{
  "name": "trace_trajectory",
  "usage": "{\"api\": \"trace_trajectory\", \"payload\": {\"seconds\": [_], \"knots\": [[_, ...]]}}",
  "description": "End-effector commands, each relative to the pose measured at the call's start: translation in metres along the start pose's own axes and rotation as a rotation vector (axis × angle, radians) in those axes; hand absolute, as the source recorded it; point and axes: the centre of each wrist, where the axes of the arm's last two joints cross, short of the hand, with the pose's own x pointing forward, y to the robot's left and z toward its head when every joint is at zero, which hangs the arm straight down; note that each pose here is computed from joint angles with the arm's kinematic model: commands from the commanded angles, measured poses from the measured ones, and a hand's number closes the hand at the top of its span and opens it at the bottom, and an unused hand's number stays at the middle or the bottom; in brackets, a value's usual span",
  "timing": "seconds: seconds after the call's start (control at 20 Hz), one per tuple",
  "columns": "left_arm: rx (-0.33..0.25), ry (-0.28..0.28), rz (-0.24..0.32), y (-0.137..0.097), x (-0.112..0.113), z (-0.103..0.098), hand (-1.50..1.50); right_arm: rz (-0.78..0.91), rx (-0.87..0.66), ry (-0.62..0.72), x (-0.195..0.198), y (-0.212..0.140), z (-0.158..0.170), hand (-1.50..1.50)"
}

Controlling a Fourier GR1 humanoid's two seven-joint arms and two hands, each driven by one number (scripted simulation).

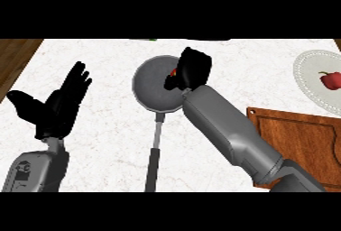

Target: Pick the tomato from the cutting board and place it in the pan

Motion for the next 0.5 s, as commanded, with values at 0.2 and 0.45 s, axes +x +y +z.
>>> {"api": "trace_trajectory", "payload": {"seconds": [0.2, 0.45], "knots": [[0.003, -0.003, -0.001, -0.005, 0.004, -0.005, 0.00, -0.132, 0.120, 0.144, -0.040, 0.035, -0.001, -1.50], [0.020, 0.010, 0.007, 0.009, -0.009, 0.002, 0.00, -0.315, 0.004, 0.080, -0.039, 0.034, 0.003, -1.50]]}}
